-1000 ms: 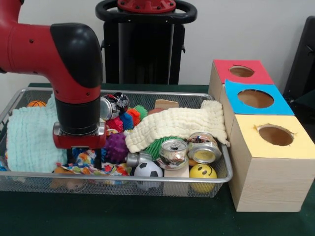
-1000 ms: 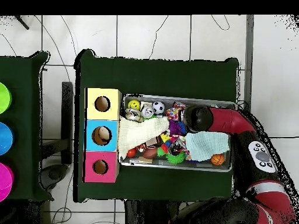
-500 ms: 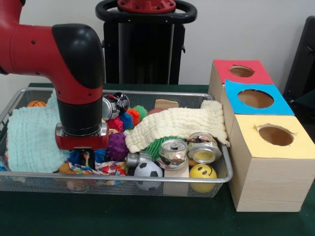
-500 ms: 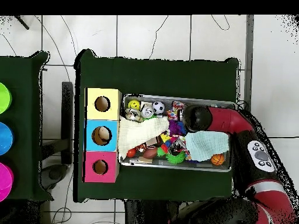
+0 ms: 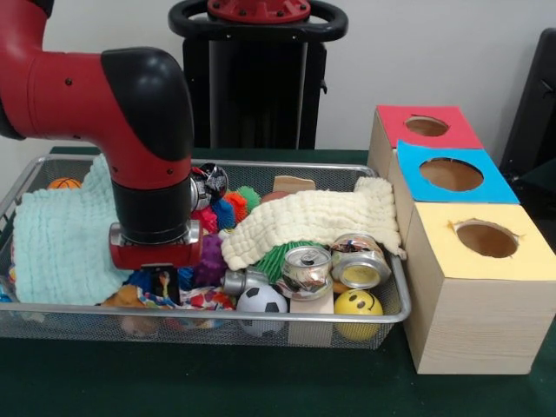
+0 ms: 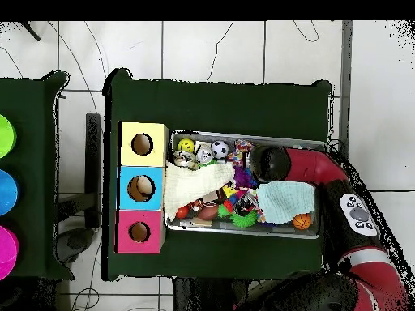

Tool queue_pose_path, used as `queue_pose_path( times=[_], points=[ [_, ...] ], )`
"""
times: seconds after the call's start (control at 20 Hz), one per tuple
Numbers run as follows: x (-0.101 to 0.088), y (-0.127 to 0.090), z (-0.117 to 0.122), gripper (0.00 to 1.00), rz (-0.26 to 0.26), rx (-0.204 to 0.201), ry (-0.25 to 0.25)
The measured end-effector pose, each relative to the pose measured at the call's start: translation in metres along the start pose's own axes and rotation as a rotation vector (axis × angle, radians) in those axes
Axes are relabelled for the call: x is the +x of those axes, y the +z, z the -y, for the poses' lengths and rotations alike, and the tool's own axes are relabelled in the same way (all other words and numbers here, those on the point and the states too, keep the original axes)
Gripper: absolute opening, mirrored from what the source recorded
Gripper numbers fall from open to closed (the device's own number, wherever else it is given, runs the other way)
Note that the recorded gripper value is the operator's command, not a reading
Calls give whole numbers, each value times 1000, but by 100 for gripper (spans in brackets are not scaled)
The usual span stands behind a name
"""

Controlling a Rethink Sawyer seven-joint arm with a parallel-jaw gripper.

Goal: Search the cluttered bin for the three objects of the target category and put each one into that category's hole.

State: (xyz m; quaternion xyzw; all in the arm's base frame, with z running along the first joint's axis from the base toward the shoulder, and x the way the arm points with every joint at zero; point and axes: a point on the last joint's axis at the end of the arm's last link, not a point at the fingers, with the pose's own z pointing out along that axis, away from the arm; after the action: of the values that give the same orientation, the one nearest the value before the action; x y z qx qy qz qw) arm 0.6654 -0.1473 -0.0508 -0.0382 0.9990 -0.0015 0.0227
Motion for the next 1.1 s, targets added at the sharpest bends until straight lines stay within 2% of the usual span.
queue_pose_path(
  times=[0.25,0.45,0.75,0.8,1.1],
  points=[
    [2,-4,-6,0,-1,-10,-7],
    [8,-22,-17,0,-7,-15,-27],
    [14,-66,-29,0,-2,-14,-36],
    [14,-80,-35,0,3,-13,-37],
    [5,-131,-65,0,-2,-1,-57]
  ],
)
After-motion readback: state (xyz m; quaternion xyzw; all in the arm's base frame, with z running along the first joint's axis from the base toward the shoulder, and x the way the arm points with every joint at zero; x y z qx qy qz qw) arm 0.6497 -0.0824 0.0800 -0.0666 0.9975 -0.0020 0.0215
